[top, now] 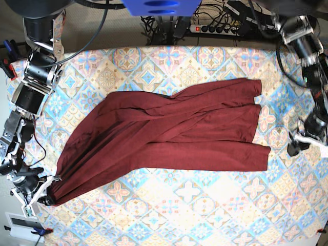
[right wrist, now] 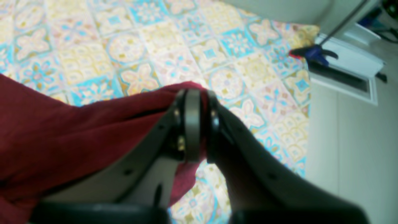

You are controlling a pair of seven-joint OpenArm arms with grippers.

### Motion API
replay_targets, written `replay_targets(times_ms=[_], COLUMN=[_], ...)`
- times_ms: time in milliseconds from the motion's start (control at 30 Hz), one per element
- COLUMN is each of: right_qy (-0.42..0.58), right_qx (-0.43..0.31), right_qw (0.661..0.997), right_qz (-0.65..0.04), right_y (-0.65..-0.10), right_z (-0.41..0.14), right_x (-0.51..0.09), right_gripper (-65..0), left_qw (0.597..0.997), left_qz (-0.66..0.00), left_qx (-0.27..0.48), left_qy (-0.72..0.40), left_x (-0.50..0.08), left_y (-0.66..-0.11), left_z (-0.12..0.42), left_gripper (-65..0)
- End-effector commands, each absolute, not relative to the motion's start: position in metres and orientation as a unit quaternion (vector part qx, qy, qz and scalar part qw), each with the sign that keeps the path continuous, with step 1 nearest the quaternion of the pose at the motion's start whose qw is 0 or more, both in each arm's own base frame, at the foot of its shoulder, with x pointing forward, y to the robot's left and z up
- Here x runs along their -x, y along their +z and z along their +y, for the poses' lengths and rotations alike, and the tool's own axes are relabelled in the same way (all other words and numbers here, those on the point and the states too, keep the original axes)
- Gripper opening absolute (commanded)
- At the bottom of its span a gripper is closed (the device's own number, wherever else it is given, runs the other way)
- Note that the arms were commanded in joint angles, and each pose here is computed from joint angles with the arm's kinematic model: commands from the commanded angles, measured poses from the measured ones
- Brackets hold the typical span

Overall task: Layout the t-shirt on the table in an organized manner, then fold the t-shirt properly
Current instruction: 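Grasp the shirt's side edge with the left gripper and pull it outward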

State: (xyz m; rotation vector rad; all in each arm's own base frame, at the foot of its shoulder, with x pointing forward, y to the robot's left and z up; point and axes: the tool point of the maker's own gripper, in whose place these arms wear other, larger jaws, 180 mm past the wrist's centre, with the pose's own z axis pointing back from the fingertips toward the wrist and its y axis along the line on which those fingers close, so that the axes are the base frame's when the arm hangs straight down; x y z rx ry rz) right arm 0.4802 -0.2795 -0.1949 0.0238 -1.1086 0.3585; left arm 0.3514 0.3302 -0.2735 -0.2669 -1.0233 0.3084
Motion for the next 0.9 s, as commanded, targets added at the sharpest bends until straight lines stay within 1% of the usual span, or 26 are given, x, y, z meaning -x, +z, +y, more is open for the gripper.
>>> replay_targets(times_ms=[0, 100, 167, 267, 367, 500, 633, 767, 800, 867], right_qy=[0.167, 0.167, 0.168, 0.171, 0.175, 0.175, 0.175, 0.175, 0.175, 0.174], right_qx=[-0.002, -0.002, -0.002, 0.002, 0.004, 0.004, 0.004, 0.005, 0.005, 0.005], right_qw=[0.811, 0.811, 0.812, 0.808, 0.804, 0.804, 0.804, 0.804, 0.804, 0.804], right_qz=[-0.56, -0.56, -0.56, -0.564, -0.568, -0.568, -0.568, -0.568, -0.568, -0.569], right_y=[-0.163, -0.163, -0.163, -0.158, -0.154, -0.154, -0.154, -0.153, -0.153, -0.153], right_z=[-0.286, -0.286, -0.286, -0.284, -0.282, -0.282, -0.282, -0.282, -0.282, -0.282], right_x=[-0.486, -0.486, -0.486, -0.485, -0.485, -0.485, -0.485, -0.485, -0.485, -0.485], right_gripper=[-65.0, -65.0, -65.0, -65.0, -65.0, -65.0, -65.0, -65.0, -65.0, -65.0], left_qw=[0.847, 0.863, 0.865, 0.87, 0.878, 0.875, 0.891, 0.893, 0.893, 0.894], left_qz=[-0.497, -0.464, -0.452, -0.433, -0.412, -0.411, -0.396, -0.377, -0.372, -0.366], left_qx=[0.126, 0.125, 0.134, 0.144, 0.136, 0.143, 0.136, 0.151, 0.154, 0.157], left_qy=[0.141, 0.153, 0.168, 0.185, 0.204, 0.211, 0.176, 0.195, 0.2, 0.206], left_x=[-0.348, -0.318, -0.306, -0.296, -0.289, -0.298, -0.307, -0.313, -0.314, -0.316], left_y=[-0.27, -0.307, -0.326, -0.345, -0.368, -0.377, -0.388, -0.406, -0.41, -0.415], left_z=[0.326, 0.32, 0.312, 0.303, 0.302, 0.287, 0.261, 0.249, 0.249, 0.249], left_gripper=[-33.6, -33.6, -33.6, -33.6, -33.6, -33.6, -33.6, -33.6, -34.3, -39.2])
